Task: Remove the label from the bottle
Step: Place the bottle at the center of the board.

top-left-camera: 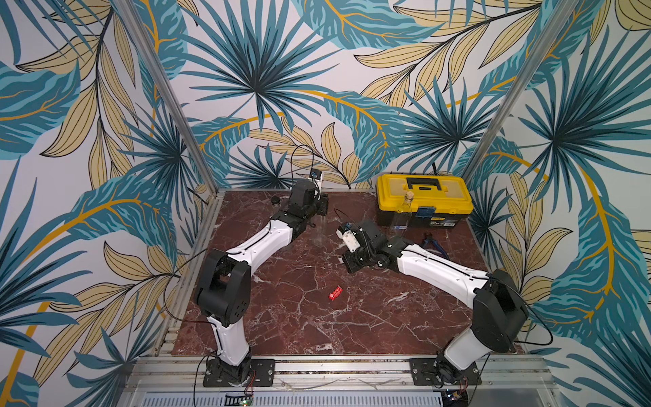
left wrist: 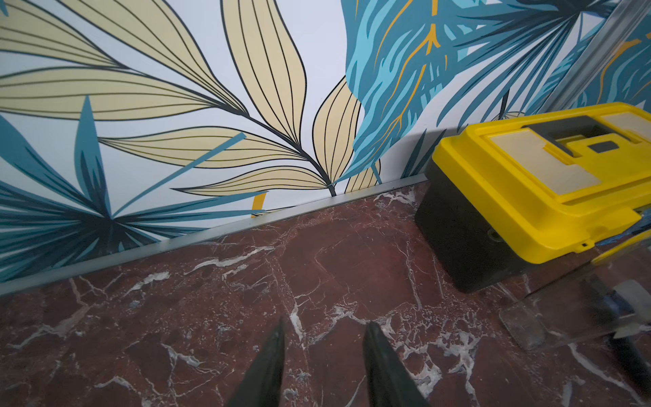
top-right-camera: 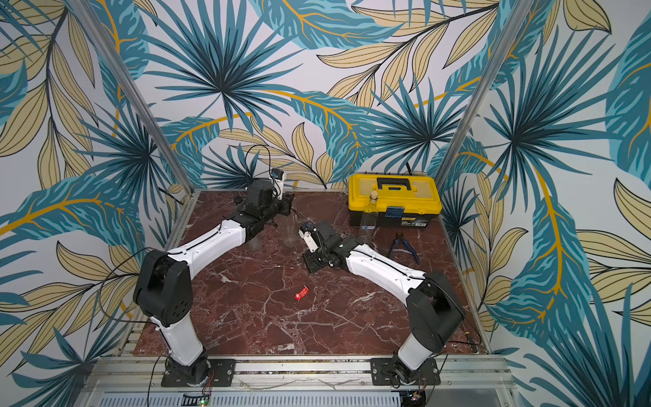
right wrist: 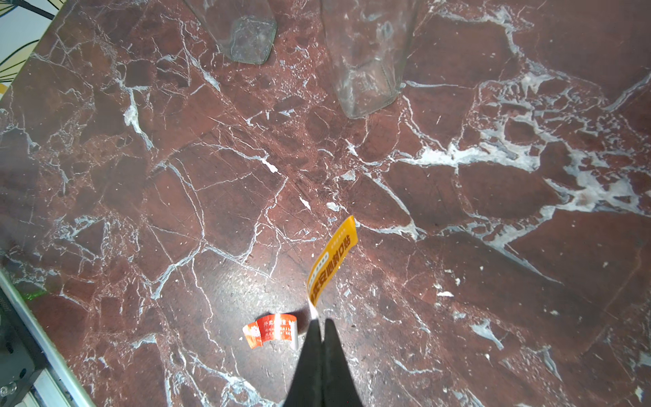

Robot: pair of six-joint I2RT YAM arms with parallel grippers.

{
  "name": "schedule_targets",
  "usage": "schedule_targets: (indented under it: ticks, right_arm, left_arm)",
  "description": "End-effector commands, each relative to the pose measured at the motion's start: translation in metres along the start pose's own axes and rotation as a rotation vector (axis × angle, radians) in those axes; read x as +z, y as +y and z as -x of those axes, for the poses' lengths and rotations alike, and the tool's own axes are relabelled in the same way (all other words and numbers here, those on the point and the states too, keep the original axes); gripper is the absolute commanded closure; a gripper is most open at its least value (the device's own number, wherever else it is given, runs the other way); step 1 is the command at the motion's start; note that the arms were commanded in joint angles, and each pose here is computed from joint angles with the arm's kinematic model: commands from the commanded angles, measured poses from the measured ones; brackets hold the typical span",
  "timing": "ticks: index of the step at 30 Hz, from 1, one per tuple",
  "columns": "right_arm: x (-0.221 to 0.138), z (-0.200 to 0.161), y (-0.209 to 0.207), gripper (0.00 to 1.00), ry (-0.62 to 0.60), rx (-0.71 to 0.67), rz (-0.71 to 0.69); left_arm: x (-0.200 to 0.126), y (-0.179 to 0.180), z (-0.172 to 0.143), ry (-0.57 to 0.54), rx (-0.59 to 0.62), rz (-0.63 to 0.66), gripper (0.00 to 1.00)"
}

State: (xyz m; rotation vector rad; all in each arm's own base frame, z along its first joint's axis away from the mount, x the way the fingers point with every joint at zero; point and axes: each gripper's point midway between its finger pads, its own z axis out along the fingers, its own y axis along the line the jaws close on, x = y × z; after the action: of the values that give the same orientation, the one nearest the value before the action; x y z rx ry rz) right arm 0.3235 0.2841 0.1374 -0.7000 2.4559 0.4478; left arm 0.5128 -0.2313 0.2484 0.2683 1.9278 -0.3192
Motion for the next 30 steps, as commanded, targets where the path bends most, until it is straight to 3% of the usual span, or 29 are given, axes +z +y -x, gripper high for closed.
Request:
schedule_targets:
  ticks: [1,21,23,30]
  right_arm:
    - [-0.001,-0.003,0.002,1.00,0.003,0.014,0.017]
    - [0.000,-0.005,0.007,0.98,0.015,0.018,0.045]
    - [0.000,-0.006,0.008,0.92,0.021,0.020,0.053]
    - [-0.002,-0.013,0.018,0.56,0.066,0.018,0.107]
  left_arm:
    - [-0.015,-0.001,0.017,-0.050,-0.011,-0.003,0.55]
    - [-0.044,0.002,0.021,-0.073,-0.068,0.007,0.45]
    - [-0.052,0.005,0.026,-0.087,-0.076,0.022,0.44]
    - [-0.089,0.012,0.042,-0.149,-0.113,0.046,0.42]
